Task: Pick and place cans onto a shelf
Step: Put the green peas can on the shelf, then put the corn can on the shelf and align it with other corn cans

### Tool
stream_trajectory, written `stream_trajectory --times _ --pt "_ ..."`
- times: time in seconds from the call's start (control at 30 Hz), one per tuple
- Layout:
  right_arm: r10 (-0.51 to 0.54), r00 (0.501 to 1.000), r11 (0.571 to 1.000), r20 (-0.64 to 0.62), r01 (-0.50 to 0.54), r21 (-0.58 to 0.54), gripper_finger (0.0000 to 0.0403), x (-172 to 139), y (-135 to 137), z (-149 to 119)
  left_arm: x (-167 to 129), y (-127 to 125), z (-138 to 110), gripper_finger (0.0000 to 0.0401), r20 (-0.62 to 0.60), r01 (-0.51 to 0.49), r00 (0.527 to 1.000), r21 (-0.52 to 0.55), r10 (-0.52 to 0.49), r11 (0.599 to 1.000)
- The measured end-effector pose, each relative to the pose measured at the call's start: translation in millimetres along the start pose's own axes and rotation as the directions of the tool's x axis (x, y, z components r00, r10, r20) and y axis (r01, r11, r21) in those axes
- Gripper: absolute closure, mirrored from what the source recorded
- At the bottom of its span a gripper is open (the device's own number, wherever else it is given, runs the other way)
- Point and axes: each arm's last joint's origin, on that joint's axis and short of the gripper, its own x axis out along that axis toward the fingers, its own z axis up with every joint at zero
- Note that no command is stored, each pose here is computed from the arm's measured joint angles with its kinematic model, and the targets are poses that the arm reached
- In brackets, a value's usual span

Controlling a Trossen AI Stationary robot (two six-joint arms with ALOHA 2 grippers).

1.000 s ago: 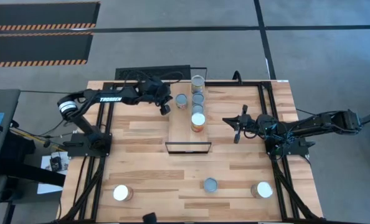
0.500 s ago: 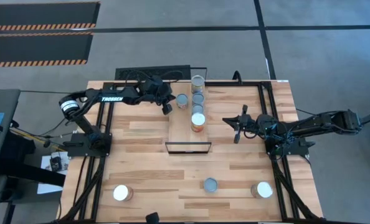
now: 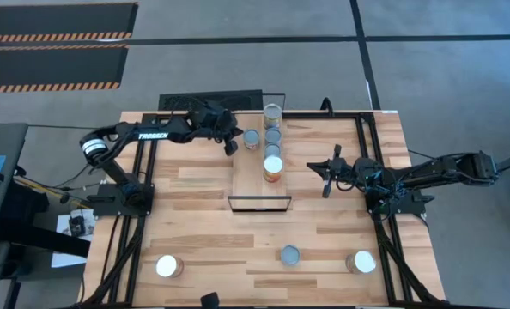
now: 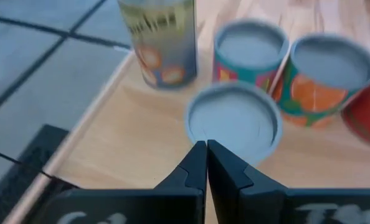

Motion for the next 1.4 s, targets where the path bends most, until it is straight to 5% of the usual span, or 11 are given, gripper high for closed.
stream_trajectory --times 0.3,0.53,0.9,1.17,1.4 --pt "-0.001 1.0 1.0 0.007 0.001 0.001 0.0395 0 0 1 -52 -22 21 0.0401 0.0 0.06 0.998 0.035 -0.06 0.998" --pt "0.002 0.998 1.0 0.064 -0.003 0.014 0.0395 0 0 6 -92 -96 22 0.0401 -0.119 0.11 0.988 0.099 -0.098 0.989" --pt "0.102 0.992 0.994 0.078 -0.105 0.038 0.0399 -5 15 3 -145 -194 16 0.0401 -0.322 0.051 0.945 -0.056 -0.066 0.997" --pt "0.224 0.974 0.973 0.03 -0.225 0.054 0.0399 -13 46 -5 -165 -239 5 0.0401 -0.338 0.194 0.925 0.019 -0.176 0.981" --pt "0.259 0.966 0.965 0.019 -0.259 0.035 0.0399 -25 66 -7 -189 -267 -2 0.0401 -0.361 0.338 0.874 -0.027 -0.325 0.941"
